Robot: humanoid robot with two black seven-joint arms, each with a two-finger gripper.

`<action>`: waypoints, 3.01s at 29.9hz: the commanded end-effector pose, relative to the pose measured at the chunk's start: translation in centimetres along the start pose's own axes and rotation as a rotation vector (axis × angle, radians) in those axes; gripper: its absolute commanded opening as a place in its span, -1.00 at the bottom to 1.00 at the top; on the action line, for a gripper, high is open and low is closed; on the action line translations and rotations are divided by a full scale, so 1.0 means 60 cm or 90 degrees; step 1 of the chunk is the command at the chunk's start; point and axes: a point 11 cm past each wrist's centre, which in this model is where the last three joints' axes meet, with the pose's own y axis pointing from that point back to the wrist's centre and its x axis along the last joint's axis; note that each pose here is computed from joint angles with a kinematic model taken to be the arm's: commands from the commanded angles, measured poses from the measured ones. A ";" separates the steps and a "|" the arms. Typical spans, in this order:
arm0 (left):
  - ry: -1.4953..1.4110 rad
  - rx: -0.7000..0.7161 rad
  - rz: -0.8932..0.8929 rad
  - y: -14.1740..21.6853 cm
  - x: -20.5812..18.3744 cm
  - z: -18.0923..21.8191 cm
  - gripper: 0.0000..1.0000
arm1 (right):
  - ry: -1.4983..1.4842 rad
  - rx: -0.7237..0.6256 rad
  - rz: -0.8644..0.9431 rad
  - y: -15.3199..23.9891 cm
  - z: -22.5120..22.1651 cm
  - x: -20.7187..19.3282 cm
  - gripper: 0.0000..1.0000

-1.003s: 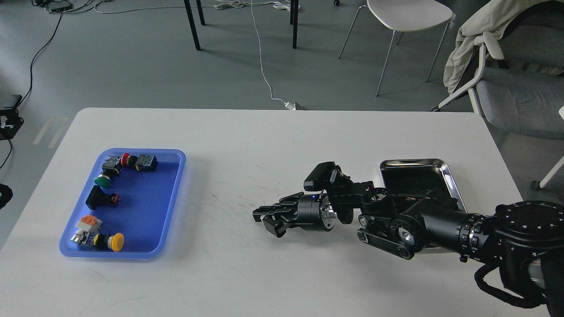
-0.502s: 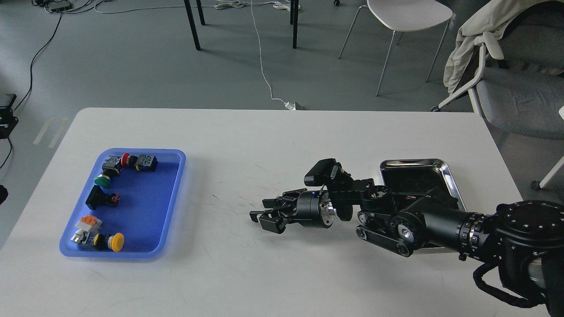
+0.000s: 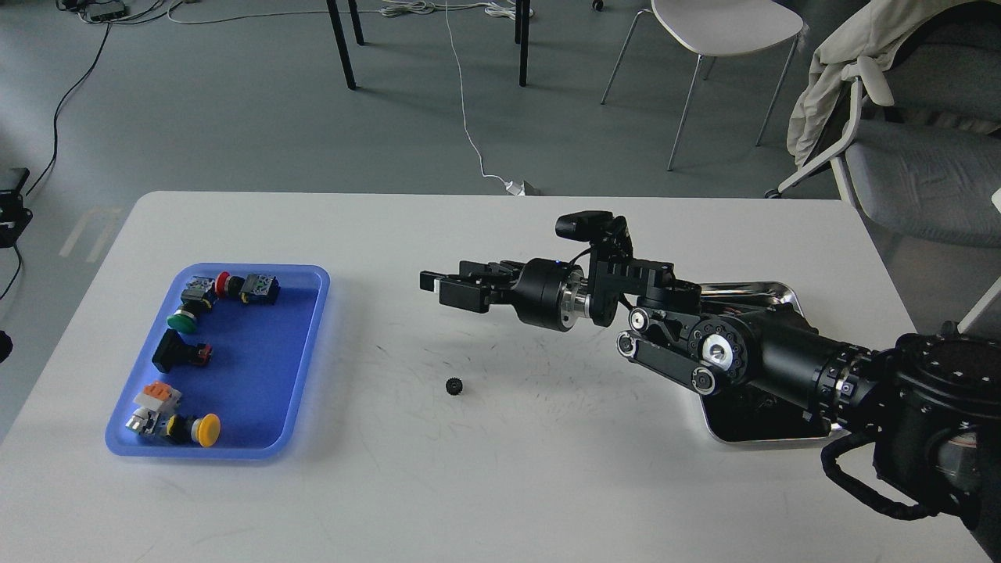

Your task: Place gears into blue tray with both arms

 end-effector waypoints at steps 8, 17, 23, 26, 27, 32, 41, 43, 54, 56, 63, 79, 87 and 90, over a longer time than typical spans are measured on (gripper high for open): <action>-0.046 0.029 -0.025 0.000 -0.008 -0.010 0.97 | -0.188 0.015 0.187 0.020 -0.011 0.154 0.79; -0.082 0.015 -0.090 -0.008 -0.029 0.039 0.97 | -0.273 -0.068 0.322 0.173 0.102 0.242 0.80; -0.151 -0.012 -0.261 -0.037 -0.151 0.097 0.97 | -0.333 -0.125 0.379 0.256 0.173 0.224 0.85; -0.200 -0.003 -0.335 -0.034 -0.201 0.093 0.97 | -0.347 -0.145 0.412 0.295 0.195 0.229 0.85; -0.220 -0.007 -0.364 -0.032 -0.220 0.098 0.97 | -0.356 -0.152 0.424 0.308 0.203 0.228 0.85; -0.359 -0.008 -0.471 -0.027 -0.285 0.107 0.97 | -0.417 -0.162 0.480 0.348 0.228 0.224 0.86; -0.516 -0.016 -0.596 -0.004 -0.357 0.098 0.97 | -0.469 -0.189 0.552 0.405 0.264 0.213 0.86; -0.526 -0.001 -0.607 0.001 -0.357 0.084 0.97 | -0.480 -0.198 0.552 0.410 0.272 0.197 0.86; -0.541 0.004 -0.672 0.044 -0.377 0.081 0.96 | -0.519 -0.218 0.600 0.461 0.297 0.178 0.88; -0.541 -0.004 -0.692 0.053 -0.391 0.082 0.95 | -0.527 -0.222 0.615 0.475 0.303 0.175 0.88; -0.606 0.007 -0.775 0.085 -0.425 0.043 0.80 | -0.581 -0.195 0.668 0.493 0.308 0.167 0.89; -0.793 -0.007 -0.991 0.185 -0.488 -0.054 0.80 | -0.588 -0.188 0.693 0.493 0.310 0.169 0.89; -0.892 -0.105 -1.020 0.188 -0.535 -0.076 0.79 | -0.586 -0.194 0.696 0.498 0.313 0.167 0.89; -0.906 -0.127 -1.032 0.191 -0.552 -0.081 0.71 | -0.585 -0.200 0.697 0.503 0.317 0.163 0.89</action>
